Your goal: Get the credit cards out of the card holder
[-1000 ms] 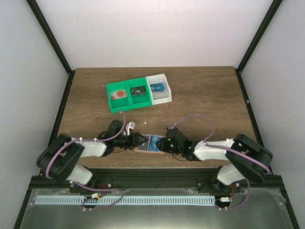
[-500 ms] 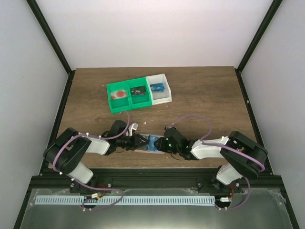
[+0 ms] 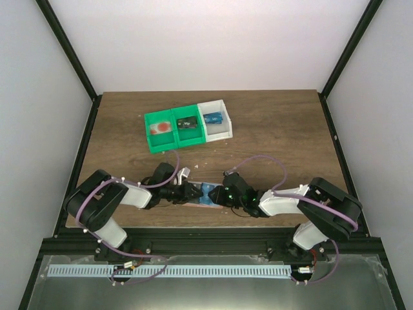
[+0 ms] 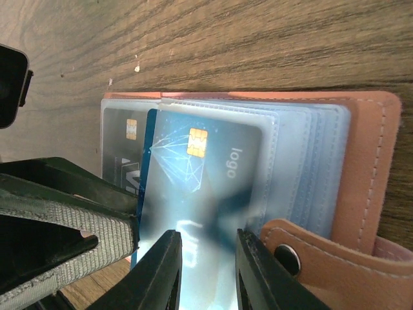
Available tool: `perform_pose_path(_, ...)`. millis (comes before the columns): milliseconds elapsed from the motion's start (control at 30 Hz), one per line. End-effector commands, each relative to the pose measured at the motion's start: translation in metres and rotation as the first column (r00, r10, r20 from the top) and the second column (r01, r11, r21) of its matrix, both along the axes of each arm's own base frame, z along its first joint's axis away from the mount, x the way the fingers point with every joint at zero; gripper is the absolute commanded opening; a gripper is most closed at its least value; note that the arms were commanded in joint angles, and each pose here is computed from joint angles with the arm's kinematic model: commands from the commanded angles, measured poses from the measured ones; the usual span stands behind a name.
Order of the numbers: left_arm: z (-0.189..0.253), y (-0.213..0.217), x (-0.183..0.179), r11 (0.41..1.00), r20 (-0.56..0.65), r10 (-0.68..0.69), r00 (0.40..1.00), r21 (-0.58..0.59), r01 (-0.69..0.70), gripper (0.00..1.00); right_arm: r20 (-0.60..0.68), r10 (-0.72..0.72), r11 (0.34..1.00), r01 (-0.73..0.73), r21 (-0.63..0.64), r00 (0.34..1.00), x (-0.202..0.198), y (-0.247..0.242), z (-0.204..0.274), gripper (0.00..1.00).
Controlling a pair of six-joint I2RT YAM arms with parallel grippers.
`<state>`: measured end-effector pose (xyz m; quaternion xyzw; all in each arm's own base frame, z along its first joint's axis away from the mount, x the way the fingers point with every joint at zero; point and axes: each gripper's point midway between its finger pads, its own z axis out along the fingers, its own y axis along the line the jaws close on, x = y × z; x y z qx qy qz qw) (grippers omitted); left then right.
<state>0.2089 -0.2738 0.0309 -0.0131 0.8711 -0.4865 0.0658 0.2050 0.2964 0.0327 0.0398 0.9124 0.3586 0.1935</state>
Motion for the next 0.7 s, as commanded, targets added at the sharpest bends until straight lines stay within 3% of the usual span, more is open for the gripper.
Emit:
perform_pose_path(0, 0.0030, -0.0058, 0.0029, 1.000, 0.017, -0.010, 1.000, -0.012, 0.010, 0.20, -0.059, -0.009, 0.998, 0.005, -0.069, 0.998, -0.0129, -0.0156, -0.0238, 0.25)
perform_pose_path(200, 0.0023, -0.0028, 0.0050, 1.000, 0.025, 0.007, 1.000, 0.012, -0.008, 0.04, -0.061, -0.011, 0.997, 0.006, -0.077, 0.998, -0.0131, -0.0167, -0.0261, 0.25)
perform_pose_path(300, 0.0023, -0.0025, 0.0052, 1.000, 0.027, 0.007, 1.000, 0.013, -0.007, 0.03, -0.065, -0.014, 0.997, 0.009, -0.079, 0.998, -0.0133, -0.0172, -0.0274, 0.24)
perform_pose_path(467, 0.0037, -0.0035, 0.0058, 1.000, 0.028, 0.005, 1.000, 0.008, -0.006, 0.13, -0.070, -0.013, 0.996, 0.007, -0.085, 0.997, -0.0139, -0.0175, -0.0296, 0.22)
perform_pose_path(667, 0.0040, -0.0024, 0.0051, 1.000, 0.030, 0.006, 1.000, 0.015, -0.006, 0.04, -0.073, -0.015, 0.996, 0.008, -0.091, 0.997, -0.0136, -0.0177, -0.0309, 0.22)
